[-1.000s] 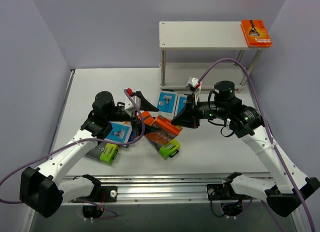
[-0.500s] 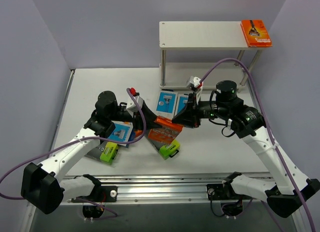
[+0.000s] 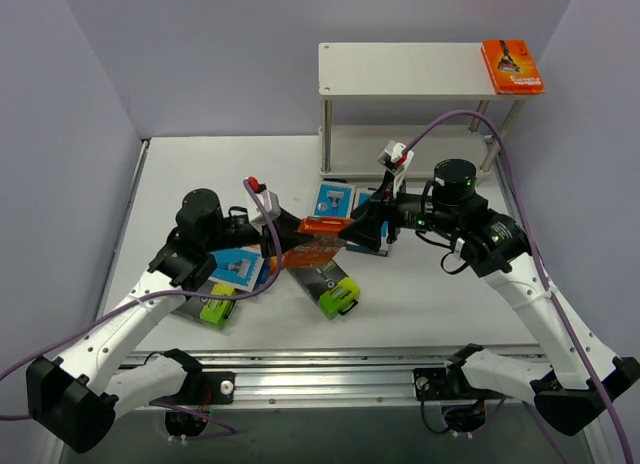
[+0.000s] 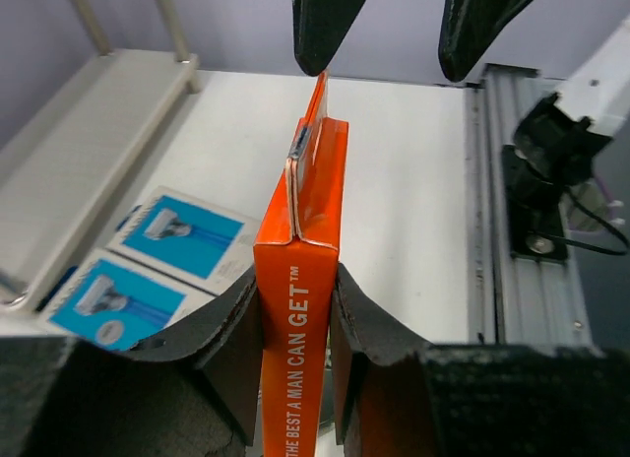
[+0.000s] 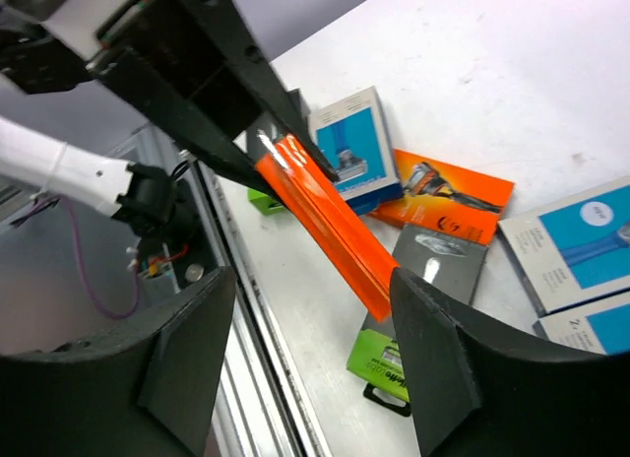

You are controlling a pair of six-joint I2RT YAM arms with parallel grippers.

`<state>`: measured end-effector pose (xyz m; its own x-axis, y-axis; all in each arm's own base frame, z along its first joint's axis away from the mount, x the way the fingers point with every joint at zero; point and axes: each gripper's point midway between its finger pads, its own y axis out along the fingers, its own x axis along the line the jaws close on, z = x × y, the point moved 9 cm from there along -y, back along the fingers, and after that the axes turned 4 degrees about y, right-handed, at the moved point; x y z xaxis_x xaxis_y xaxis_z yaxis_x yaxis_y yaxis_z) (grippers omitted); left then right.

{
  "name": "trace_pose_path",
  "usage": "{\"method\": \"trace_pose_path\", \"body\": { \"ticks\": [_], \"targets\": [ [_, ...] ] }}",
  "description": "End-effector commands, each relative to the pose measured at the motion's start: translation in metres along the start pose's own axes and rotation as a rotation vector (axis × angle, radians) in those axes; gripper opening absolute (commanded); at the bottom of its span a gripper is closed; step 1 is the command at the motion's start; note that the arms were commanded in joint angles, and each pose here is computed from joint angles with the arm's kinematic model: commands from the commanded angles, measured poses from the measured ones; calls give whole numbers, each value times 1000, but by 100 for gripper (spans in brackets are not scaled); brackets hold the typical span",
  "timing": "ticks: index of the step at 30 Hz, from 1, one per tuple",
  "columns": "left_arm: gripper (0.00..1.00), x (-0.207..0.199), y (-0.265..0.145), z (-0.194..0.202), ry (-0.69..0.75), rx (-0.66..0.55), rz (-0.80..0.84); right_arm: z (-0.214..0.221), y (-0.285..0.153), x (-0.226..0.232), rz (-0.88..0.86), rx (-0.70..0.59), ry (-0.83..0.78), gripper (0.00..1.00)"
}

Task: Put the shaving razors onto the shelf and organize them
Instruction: Pass the shaving razor from the right arm to the left, then pass the shaving razor from the left arm to the right

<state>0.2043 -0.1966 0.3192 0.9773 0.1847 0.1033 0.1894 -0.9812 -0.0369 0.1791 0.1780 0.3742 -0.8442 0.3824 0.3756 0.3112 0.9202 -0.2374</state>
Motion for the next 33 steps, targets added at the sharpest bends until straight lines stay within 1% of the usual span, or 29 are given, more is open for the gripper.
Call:
{"method": "trace_pose_path", "body": {
  "ticks": [1, 2, 4, 5, 6, 8, 9, 10, 11, 12, 13, 14, 15, 16, 17, 18, 20, 21, 22, 23, 24, 26, 27, 29, 30, 31, 33],
  "targets": [
    [2, 8, -16, -16, 119, -1, -194, -24, -2, 1, 97, -118, 4, 60],
    [2, 11, -22, -20, 137, 1, -276, -27, -1, -3, 137, -141, 24, 61],
    [2, 14, -28, -19, 188, 22, -351, -34, 1, -6, 177, -184, 74, 62],
    [2, 14, -31, -20, 211, 28, -394, -37, 2, -5, 188, -201, 128, 62],
    [2, 21, -36, -20, 252, 56, -491, -39, 5, -8, 213, -212, 161, 62],
    [2, 22, -37, -20, 304, 82, -556, -46, 6, -7, 218, -255, 233, 62],
    [2, 27, -41, -20, 355, 123, -632, -48, 6, -6, 228, -278, 260, 62],
    [2, 27, -40, -20, 384, 143, -657, -53, 7, -5, 216, -316, 277, 62],
    [2, 23, -33, -17, 413, 164, -649, -51, 10, -5, 208, -329, 345, 62],
    [2, 26, -35, -19, 483, 206, -708, -53, 12, -5, 199, -345, 363, 62],
    [2, 25, -32, -19, 521, 223, -728, -53, 14, -6, 202, -347, 389, 62],
    [2, 18, -23, -17, 555, 236, -712, -53, 16, -8, 206, -349, 413, 62],
    [2, 18, -20, -18, 628, 247, -728, -54, 16, -7, 206, -356, 446, 62],
    [2, 18, -20, -16, 658, 272, -770, -55, 16, -7, 212, -365, 460, 62],
    [2, 12, -14, -15, 688, 273, -759, -56, 15, -7, 217, -375, 476, 62],
    [2, 12, -13, -17, 748, 269, -779, -55, 17, -6, 215, -380, 515, 62],
    [2, 12, -12, -17, 789, 284, -827, -53, 18, -6, 209, -379, 549, 61],
    [2, 10, -11, -23, 834, 261, -847, -52, 19, -7, 209, -376, 566, 61],
    [2, 9, -9, -22, 857, 265, -854, -51, 20, -6, 208, -369, 589, 60],
    [2, 9, -8, -22, 876, 273, -875, -49, 21, -7, 205, -364, 600, 60],
    [2, 7, -6, -29, 929, 248, -896, -46, 22, -7, 204, -358, 609, 60],
    [2, 5, 1, -24, 986, 269, -909, -40, 25, -9, 207, -342, 634, 59],
    [2, 4, 0, -31, 1040, 260, -952, -39, 25, -9, 203, -334, 637, 59],
    [2, -3, 10, -25, 1102, 270, -938, -35, 27, -10, 202, -324, 646, 59],
    [2, -4, 10, -30, 1138, 252, -971, -36, 27, -8, 188, -328, 642, 59],
    [2, -9, 14, -30, 1158, 243, -966, -36, 28, -9, 180, -333, 639, 59],
    [2, -12, 19, -30, 1197, 248, -983, -36, 28, -9, 175, -337, 642, 60]
  ]
}}
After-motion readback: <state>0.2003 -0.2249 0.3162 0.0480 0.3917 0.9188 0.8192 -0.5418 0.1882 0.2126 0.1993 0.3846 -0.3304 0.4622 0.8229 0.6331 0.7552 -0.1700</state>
